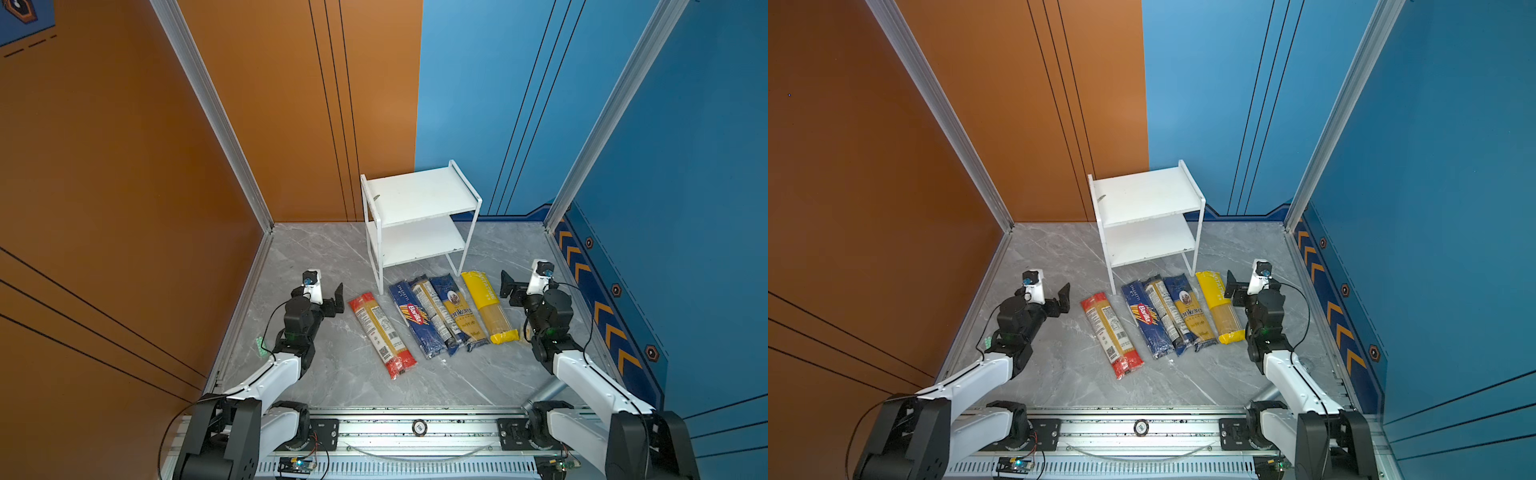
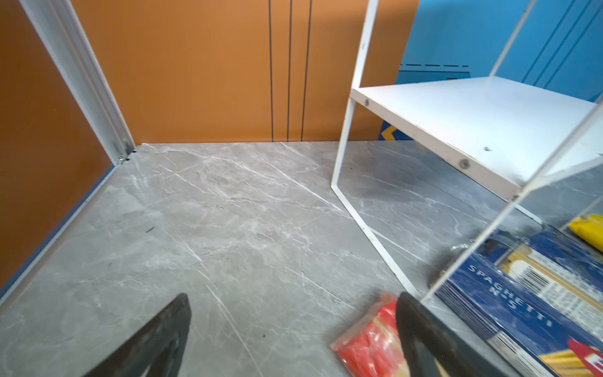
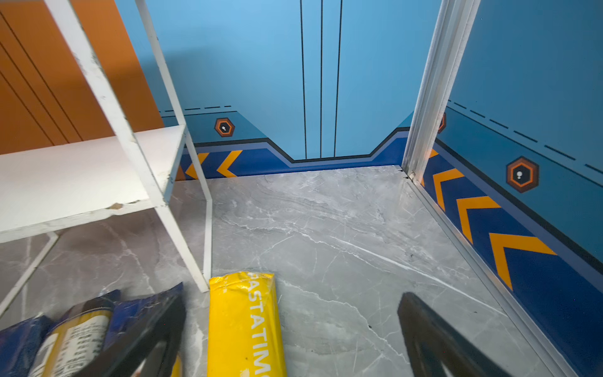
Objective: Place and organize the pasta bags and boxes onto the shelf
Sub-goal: 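Move the right gripper over the red-and-white spaghetti bag while the left arm advances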
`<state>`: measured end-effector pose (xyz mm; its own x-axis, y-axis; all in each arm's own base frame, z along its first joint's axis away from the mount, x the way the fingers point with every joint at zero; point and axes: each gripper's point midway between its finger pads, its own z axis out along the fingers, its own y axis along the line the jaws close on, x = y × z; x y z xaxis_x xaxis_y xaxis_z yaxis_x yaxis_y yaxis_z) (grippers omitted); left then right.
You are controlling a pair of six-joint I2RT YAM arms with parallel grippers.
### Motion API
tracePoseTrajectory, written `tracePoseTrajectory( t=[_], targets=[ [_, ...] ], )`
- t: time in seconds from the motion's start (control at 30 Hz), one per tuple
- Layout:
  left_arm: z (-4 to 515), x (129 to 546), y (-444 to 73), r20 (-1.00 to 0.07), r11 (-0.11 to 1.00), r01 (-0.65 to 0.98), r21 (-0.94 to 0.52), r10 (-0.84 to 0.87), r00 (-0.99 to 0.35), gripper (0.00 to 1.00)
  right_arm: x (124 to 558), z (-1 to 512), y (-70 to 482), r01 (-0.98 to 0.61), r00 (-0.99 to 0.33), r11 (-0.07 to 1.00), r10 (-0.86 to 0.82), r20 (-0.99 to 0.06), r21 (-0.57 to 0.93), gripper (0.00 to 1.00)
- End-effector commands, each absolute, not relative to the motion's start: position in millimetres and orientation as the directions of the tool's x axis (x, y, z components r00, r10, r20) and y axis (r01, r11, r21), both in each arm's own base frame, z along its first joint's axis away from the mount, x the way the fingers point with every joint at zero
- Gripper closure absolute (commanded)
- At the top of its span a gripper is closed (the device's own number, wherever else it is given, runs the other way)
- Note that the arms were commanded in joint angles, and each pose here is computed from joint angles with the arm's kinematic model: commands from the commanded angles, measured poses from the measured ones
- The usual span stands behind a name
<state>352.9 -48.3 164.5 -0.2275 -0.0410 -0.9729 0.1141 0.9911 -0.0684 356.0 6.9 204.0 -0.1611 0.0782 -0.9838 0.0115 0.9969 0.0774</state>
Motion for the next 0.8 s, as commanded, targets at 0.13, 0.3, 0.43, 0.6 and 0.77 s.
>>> tracePoseTrajectory(
  t=[0.13,0.3,0.43,0.6,0.77],
  targets=[
    [186.6,341.5,-77.1,-0.947,0.967,0.172,-0.189,-0.134,-0.291,0.02,324.4,211.5,42.0,-0.138,-0.267,0.975,0.131,-0.955,0.173,0.0],
    [195.6,330.7,-95.9,-0.939,0.943,0.223,-0.245,-0.174,-0.298,0.02,306.0,226.1,68.6,-0.252,-0.311,0.943,0.134,-0.941,0.218,0.0],
    [186.5,325.5,-97.0,-0.882,0.931,0.171,-0.323,-0.23,-0.41,0.02,292.2,233.0,95.5,-0.355,-0.358,0.9,0.121,-0.926,0.254,0.0],
    [165.8,318.5,-106.3,-0.778,0.907,0.126,-0.401,-0.265,-0.57,0.02,277.3,232.6,131.7,-0.446,-0.421,0.847,0.088,-0.903,0.29,0.0],
    [152.8,313.8,-120.2,-0.728,0.878,0.147,-0.456,-0.273,-0.629,0.02,264.4,223.2,167.6,-0.509,-0.456,0.816,0.014,-0.89,0.273,0.0]
  ],
)
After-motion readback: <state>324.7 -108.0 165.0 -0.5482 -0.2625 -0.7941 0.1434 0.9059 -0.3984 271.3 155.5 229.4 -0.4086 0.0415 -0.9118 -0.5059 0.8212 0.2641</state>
